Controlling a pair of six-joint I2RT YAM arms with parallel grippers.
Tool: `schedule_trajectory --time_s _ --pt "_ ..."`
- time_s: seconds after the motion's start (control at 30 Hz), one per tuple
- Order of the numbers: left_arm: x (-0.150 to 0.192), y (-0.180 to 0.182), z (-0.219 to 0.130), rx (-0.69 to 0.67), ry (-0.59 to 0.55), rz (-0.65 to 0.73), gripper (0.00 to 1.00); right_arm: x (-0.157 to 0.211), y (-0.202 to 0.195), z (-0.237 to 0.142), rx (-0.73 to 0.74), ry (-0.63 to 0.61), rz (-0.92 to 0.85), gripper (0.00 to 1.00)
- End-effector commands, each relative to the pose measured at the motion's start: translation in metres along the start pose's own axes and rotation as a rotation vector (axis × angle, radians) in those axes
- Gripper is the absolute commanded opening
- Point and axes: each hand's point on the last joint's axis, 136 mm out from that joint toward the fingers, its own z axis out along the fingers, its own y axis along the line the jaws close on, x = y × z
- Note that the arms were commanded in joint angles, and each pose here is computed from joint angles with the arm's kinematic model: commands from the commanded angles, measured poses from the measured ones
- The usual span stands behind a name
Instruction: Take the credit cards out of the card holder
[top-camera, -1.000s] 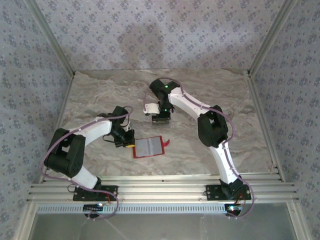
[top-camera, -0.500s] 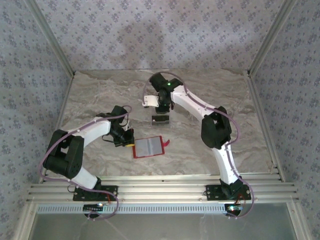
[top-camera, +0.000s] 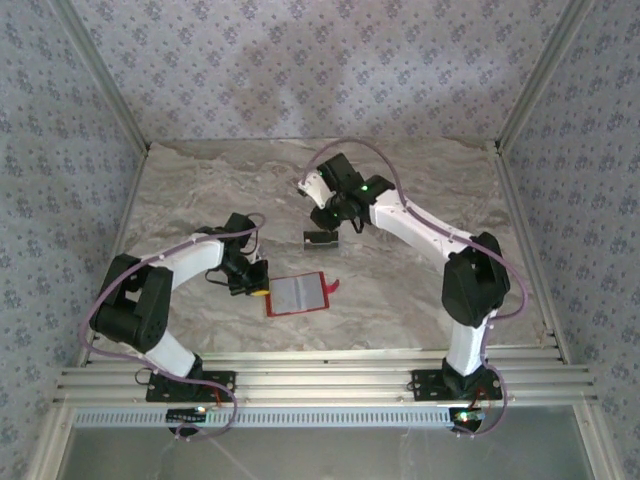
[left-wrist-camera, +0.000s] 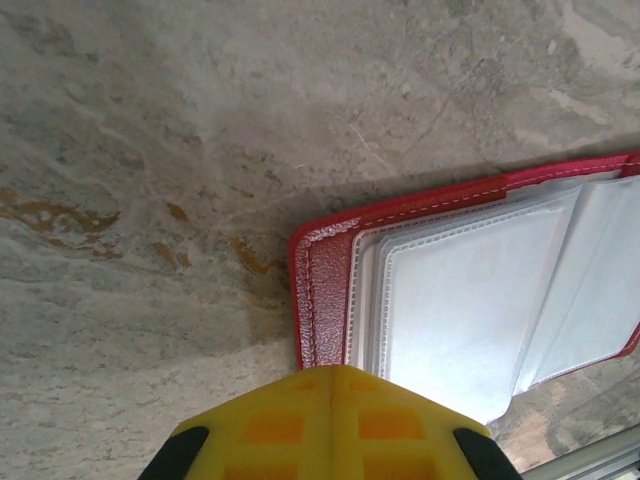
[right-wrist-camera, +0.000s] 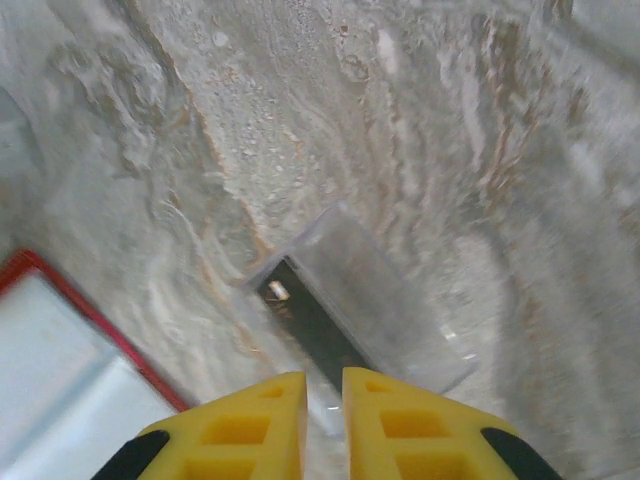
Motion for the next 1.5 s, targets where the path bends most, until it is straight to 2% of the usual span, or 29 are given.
schedule_trajectory --time_s 0.0,0.07,0.13,0.33,0.57,0.93,1.23,1.47 --pt "0.004 0.002 0.006 0.013 0.025 -0.02 0.02 -0.007 0.012 -0.008 -0.082 -0.068 0.413 0.16" --pt "0.004 0.003 0.008 0.012 0.03 -0.024 0.02 0.009 0.015 -0.001 -0.098 -0.013 0.597 0.14" --pt "0.006 0.005 0.01 0.009 0.035 -0.029 0.02 0.021 0.028 0.008 -0.157 0.018 0.696 0.13" --pt "0.01 0.009 0.016 0.005 0.05 -0.033 0.02 0.049 0.079 0.032 -0.335 0.092 0.861 0.16" --pt "0.013 0.013 0.02 -0.005 0.069 -0.032 0.02 0.062 0.138 0.051 -0.412 0.188 0.848 0.21" --pt "0.014 0.016 0.022 -0.022 0.082 -0.033 0.02 0.068 0.178 0.083 -0.443 0.275 0.822 0.21" --pt "0.016 0.02 0.021 -0.042 0.088 -0.028 0.02 0.088 0.185 0.099 -0.408 0.348 0.818 0.23" --pt "0.017 0.02 0.02 -0.047 0.089 -0.031 0.02 0.113 0.166 0.095 -0.244 0.424 0.778 0.3"
